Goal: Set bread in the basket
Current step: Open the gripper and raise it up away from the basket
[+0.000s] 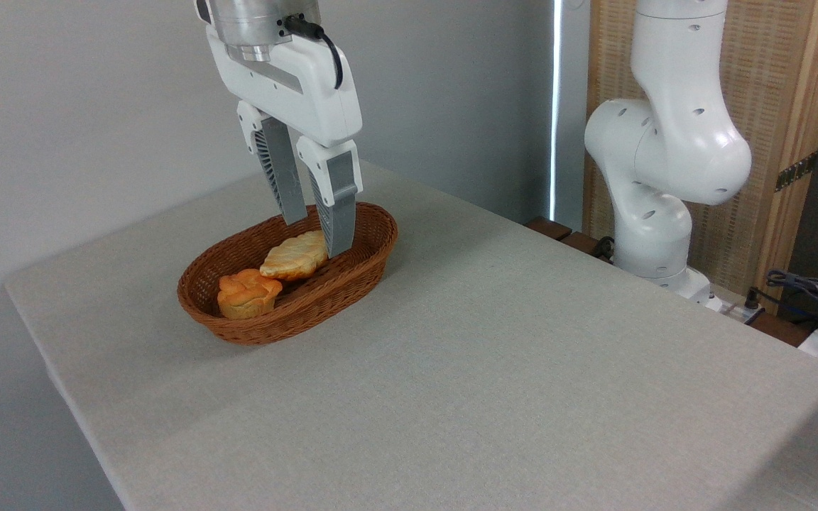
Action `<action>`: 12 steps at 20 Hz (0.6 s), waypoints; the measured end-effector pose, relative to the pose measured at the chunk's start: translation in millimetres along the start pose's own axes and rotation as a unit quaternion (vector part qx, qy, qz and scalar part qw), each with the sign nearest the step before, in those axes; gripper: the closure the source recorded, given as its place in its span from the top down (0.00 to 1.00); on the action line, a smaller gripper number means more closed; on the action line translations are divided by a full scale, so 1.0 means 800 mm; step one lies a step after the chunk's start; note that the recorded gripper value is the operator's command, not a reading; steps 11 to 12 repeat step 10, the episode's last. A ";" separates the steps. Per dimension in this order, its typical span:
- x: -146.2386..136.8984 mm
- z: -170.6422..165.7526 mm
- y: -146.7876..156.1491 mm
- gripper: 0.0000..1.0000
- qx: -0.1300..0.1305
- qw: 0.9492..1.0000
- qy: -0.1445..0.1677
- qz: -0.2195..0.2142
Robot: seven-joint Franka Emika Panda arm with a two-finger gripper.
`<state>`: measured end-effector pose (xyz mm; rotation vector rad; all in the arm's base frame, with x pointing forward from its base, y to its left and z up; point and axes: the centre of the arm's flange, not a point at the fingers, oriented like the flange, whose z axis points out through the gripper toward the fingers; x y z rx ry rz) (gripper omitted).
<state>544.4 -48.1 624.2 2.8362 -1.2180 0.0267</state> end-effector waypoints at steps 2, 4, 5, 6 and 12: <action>-0.001 0.000 0.000 1.00 0.000 1.000 0.000 0.000; -0.001 0.000 -0.001 1.00 -0.001 1.000 -0.001 -0.001; -0.002 0.000 -0.001 1.00 0.001 1.000 -0.004 -0.001; -0.004 0.001 -0.002 1.00 0.004 1.000 -0.011 -0.001; -0.007 0.002 -0.002 1.00 0.006 1.000 -0.021 -0.001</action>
